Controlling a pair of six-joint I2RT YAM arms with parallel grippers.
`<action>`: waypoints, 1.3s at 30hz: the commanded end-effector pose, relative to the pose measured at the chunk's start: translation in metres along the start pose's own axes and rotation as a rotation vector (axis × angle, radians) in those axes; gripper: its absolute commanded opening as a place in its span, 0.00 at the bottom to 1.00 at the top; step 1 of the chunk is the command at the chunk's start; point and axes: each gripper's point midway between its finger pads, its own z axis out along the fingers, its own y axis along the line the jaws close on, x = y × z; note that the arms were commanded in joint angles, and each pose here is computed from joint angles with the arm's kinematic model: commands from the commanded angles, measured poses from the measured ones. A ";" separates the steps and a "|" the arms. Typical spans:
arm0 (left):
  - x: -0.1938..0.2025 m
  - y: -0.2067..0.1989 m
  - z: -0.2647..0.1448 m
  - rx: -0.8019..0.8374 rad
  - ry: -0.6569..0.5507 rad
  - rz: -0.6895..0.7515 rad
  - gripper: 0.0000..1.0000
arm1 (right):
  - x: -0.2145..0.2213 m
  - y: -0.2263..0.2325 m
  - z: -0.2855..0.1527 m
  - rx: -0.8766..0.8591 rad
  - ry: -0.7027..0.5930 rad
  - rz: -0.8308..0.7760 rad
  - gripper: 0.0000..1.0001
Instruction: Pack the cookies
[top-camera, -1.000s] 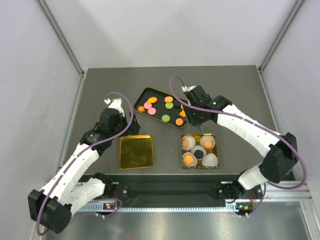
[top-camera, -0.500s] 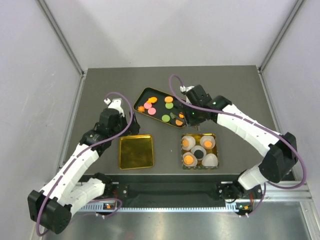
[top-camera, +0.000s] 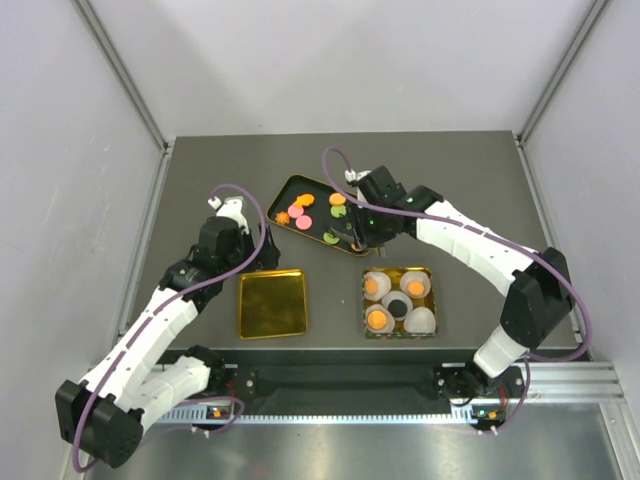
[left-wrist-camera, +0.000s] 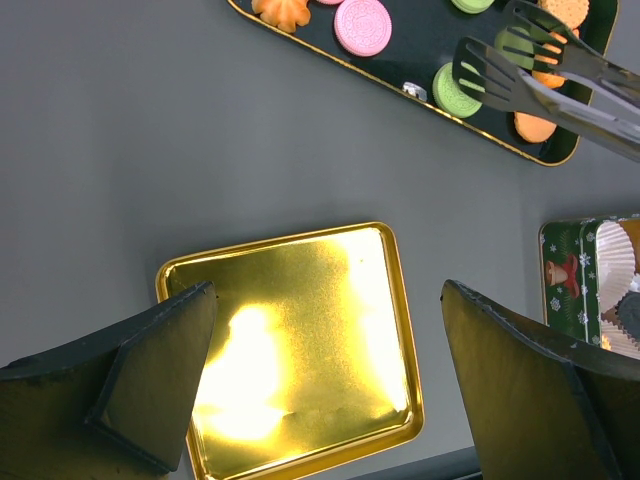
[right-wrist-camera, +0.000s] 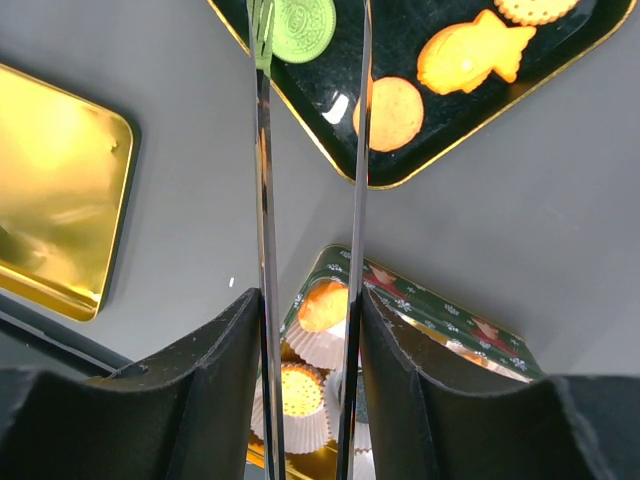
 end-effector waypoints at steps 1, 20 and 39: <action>-0.017 -0.005 -0.002 0.016 -0.056 0.001 0.99 | -0.028 0.017 -0.007 -0.055 -0.087 0.003 0.42; -0.016 -0.005 -0.002 0.016 -0.052 0.002 0.99 | -0.016 0.013 0.001 -0.029 -0.052 -0.020 0.43; -0.016 -0.005 -0.001 0.015 -0.053 0.002 0.99 | -0.008 0.009 0.007 -0.011 -0.012 -0.049 0.41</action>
